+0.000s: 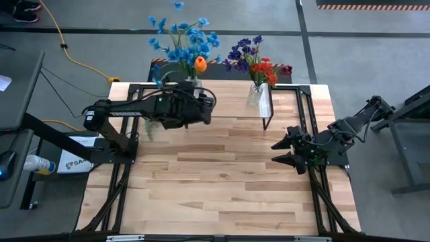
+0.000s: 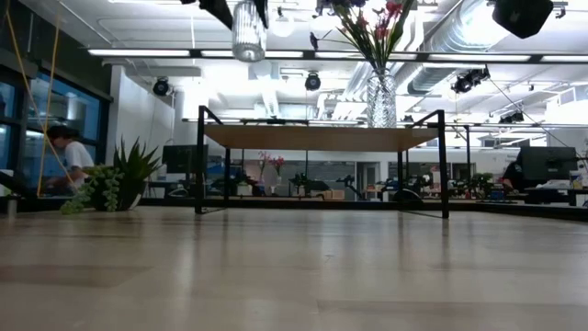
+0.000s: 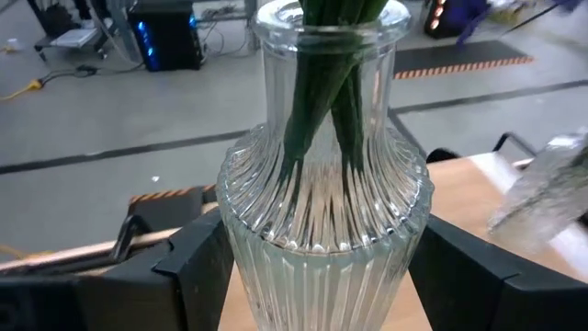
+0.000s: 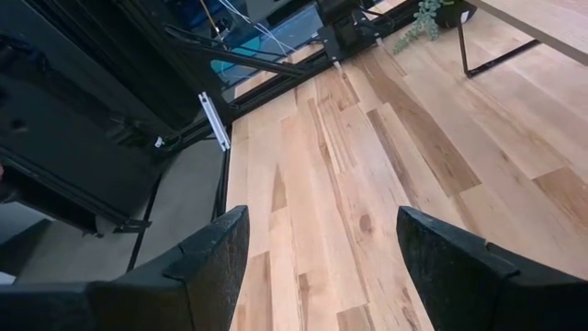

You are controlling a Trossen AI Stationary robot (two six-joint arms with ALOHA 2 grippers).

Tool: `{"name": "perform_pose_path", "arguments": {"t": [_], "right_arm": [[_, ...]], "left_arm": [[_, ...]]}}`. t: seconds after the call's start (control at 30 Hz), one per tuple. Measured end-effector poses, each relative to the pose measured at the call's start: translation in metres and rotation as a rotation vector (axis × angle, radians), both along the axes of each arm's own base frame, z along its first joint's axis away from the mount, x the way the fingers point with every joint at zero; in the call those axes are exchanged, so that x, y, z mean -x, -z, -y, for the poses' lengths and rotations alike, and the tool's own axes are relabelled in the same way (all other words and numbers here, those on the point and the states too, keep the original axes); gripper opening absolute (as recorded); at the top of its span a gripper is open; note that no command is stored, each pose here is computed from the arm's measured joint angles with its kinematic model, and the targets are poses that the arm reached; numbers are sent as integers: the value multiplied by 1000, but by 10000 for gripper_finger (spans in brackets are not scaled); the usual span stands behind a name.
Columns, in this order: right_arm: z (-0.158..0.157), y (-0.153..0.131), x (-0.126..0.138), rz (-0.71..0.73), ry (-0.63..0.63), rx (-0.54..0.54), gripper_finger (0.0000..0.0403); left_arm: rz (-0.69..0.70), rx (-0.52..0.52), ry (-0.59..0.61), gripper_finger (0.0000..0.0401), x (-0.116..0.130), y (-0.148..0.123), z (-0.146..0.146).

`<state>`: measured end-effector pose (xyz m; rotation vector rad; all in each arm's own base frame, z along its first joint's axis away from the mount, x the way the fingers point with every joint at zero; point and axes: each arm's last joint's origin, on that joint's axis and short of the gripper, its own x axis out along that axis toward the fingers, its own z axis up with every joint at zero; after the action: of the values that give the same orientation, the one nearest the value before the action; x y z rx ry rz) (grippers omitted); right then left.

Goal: Pick and place flowers into a vace then onto a shelf
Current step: Put the transparent flower vase on the shelf

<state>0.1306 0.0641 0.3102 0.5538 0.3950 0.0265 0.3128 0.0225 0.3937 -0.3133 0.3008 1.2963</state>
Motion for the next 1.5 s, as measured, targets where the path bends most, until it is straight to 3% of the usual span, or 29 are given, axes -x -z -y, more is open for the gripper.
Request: {"name": "perform_pose_path", "arguments": {"t": [0.2,0.63,1.5], "right_arm": [[0,0,0,0,0,8,266],[0,0,0,0,-10,13,266],[-1,1,0,-8,-33,6,266]], "left_arm": [[10,-44,14,308,-7,0,0],[-15,-13,63,308,-22,47,1],[-42,-25,31,308,-18,81,9]]}}
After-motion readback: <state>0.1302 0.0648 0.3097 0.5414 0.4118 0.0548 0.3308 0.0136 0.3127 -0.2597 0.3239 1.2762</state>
